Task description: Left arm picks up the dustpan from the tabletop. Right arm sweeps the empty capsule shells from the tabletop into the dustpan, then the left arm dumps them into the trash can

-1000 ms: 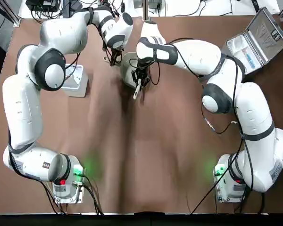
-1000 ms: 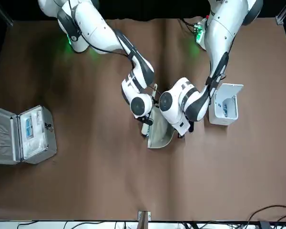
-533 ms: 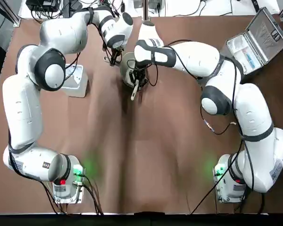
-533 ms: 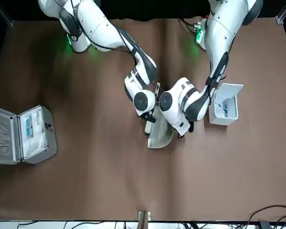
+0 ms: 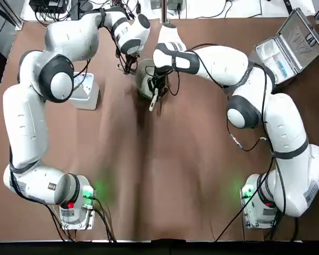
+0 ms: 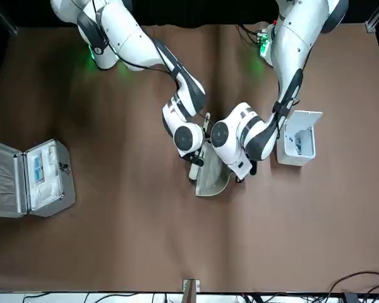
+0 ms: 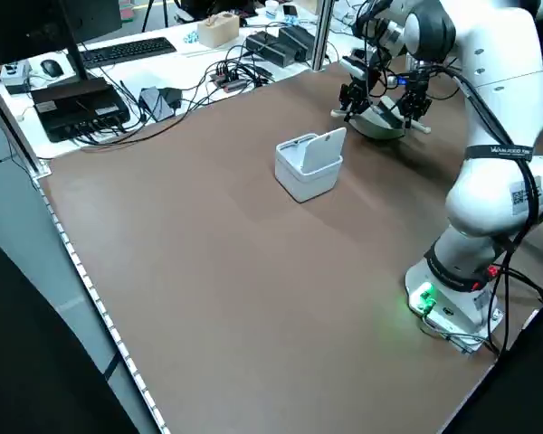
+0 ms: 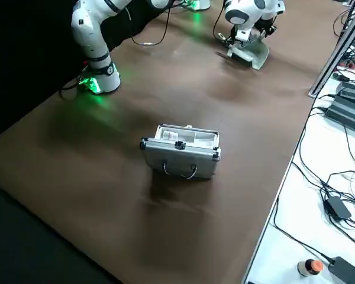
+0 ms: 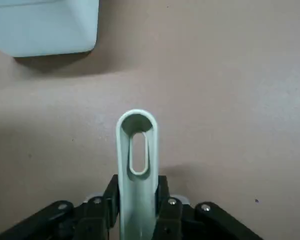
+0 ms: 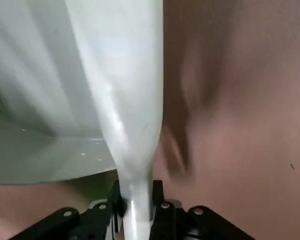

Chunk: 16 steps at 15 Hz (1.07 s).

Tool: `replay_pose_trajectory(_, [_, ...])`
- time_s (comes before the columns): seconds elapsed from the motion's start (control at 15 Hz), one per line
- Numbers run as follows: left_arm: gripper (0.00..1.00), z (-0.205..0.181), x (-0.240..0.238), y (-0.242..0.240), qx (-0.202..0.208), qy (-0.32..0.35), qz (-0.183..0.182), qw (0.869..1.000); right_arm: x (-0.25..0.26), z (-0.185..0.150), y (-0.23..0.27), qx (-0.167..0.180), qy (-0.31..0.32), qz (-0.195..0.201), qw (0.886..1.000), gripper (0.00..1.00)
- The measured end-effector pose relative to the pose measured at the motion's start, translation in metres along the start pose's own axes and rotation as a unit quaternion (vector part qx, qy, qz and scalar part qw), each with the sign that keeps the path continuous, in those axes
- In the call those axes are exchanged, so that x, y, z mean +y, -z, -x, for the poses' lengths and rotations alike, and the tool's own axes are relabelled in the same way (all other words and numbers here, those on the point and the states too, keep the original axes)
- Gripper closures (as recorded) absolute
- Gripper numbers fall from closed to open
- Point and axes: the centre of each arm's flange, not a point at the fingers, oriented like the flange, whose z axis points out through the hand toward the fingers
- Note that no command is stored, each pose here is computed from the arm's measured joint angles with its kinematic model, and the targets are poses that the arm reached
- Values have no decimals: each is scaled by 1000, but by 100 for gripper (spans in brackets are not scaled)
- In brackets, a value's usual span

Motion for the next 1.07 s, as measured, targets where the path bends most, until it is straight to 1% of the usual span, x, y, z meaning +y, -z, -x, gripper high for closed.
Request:
replay_pose_trajectory(0.47, [67,0,0,0,0,0,0,1000,4,-8,-2,0,-3,1,1000,74])
replay_pose_trajectory(0.67, [67,0,0,0,0,0,0,1000,4,-9,-2,-3,5,-2,1000,74])
replay_pose_trajectory(0.8, [67,0,0,0,0,0,0,1000,3,-10,-3,-32,10,-26,999,74])
replay_pose_trajectory(0.87, [67,0,0,0,0,0,0,1000,4,-14,-5,-62,17,-53,997,74])
replay_pose_trajectory(1.07, [67,0,0,0,0,0,0,1000,7,-23,-7,-87,22,-80,993,74])
